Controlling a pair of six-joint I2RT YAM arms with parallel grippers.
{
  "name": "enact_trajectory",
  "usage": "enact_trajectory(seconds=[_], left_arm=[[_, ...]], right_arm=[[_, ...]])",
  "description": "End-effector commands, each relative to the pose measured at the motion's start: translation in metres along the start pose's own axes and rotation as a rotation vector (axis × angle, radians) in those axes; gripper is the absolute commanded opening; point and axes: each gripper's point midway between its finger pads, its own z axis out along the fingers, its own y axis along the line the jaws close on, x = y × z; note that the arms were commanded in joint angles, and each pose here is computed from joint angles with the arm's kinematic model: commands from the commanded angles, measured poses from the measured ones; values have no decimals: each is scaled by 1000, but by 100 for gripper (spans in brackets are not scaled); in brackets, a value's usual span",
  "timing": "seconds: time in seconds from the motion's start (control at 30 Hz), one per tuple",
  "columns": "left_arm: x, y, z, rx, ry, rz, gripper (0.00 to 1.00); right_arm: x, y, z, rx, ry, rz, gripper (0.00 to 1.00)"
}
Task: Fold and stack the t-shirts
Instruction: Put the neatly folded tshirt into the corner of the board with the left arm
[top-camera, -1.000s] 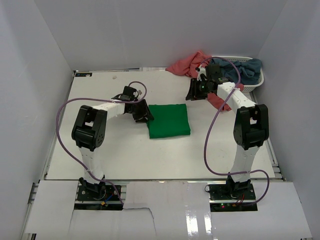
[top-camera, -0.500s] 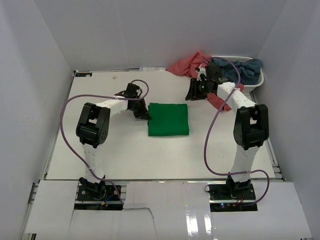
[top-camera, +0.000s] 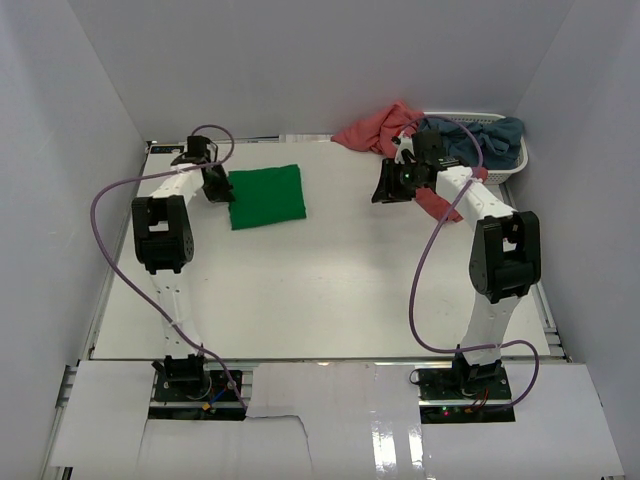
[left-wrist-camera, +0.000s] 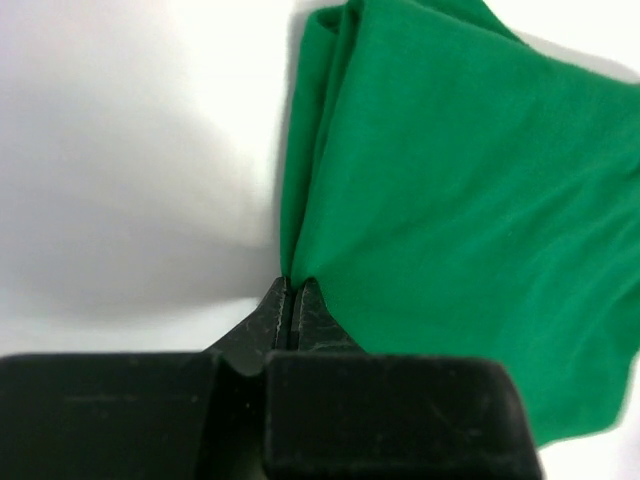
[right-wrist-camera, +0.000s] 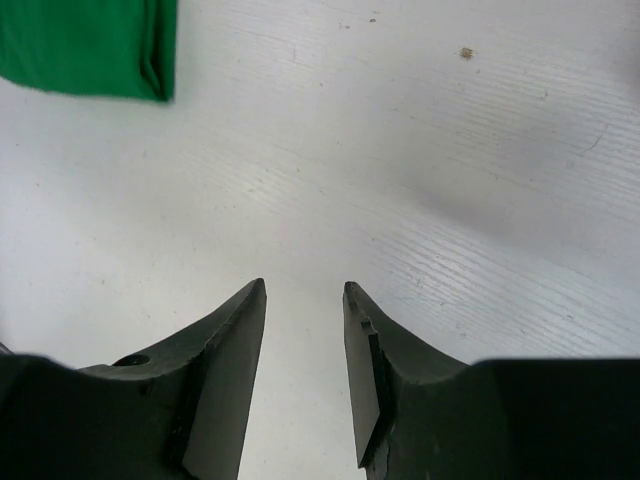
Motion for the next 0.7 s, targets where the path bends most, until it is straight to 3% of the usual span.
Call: enact_trajectory(seconds=[0.0,0.17,0.37,0.47,0.67], left_arm=[[-30,59,-4,-174,-50,66,0],[-75,110,0,-222,-134,-2,0],[-132,143,5,-242,-251,-14,0],[-152,149,5,-255,-307,42,0],[-182,181,-5,-429,-429,143,0]], right_arm=[[-16,15,-19,-29,-64,-34,43],[-17,19,-21,-47,-62,-23,43],[-12,29,-25,-50,-47,-11,43],[-7,36,-25,-63,-38,5,43],[9,49,-19,-80,16,10,43]])
